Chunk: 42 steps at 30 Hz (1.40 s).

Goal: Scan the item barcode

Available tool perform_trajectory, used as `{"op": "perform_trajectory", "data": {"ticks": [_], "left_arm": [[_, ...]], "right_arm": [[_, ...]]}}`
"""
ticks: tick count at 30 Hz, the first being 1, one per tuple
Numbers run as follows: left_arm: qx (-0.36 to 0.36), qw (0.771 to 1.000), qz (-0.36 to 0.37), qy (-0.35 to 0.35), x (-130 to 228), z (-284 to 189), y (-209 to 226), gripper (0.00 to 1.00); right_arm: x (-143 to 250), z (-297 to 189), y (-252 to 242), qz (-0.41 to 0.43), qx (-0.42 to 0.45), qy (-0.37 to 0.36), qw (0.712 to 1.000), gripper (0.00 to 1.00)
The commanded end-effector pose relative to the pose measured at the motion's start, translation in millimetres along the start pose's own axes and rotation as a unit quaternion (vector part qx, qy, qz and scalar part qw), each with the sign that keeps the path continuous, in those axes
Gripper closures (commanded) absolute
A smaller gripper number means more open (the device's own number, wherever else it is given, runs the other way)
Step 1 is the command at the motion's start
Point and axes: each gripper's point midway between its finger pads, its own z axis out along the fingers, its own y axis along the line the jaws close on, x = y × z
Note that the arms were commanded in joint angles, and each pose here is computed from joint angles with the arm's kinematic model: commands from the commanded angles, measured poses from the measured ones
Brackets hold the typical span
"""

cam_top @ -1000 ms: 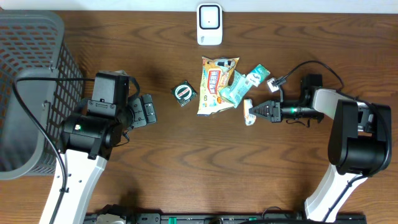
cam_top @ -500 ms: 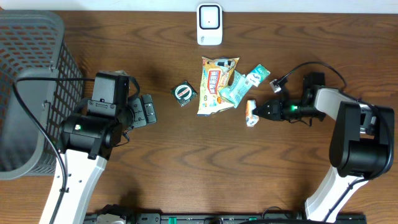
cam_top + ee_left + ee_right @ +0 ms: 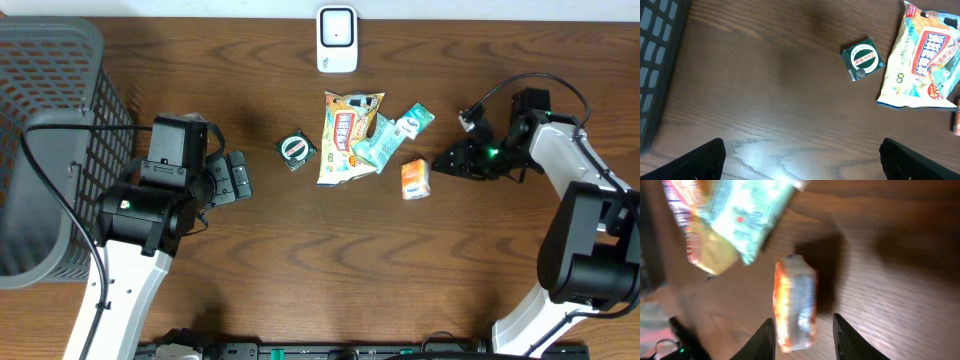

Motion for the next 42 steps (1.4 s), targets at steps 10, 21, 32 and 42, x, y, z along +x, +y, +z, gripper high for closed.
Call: {"op": "perform_trajectory", "data": {"ticks": [10, 21, 32, 42], "left_arm": [[0.001, 1.0, -0.005, -0.002, -2.5, -1.0, -0.8, 0.02], [0.001, 1.0, -0.005, -0.002, -2.5, -1.0, -0.8, 0.02], [0.002, 1.0, -0.005, -0.002, -2.5, -1.0, -0.9, 0.02], [0.001, 1.0, -0.005, -0.002, -2.6, -1.1, -0.9, 0.02]], "right_arm": [[5.2, 1.2, -5.8, 0.019, 0.055, 0.018, 0.998, 0.61], [14.1, 5.1, -19.4, 0.064, 0.091, 0.026, 0.993, 0.01], [9.3, 5.6, -17.7, 0.08, 0.085, 0.015, 0.993, 0.01], [1.3, 9.7, -18.4, 0.058, 0.103, 0.004, 0.993, 0.32]]}}
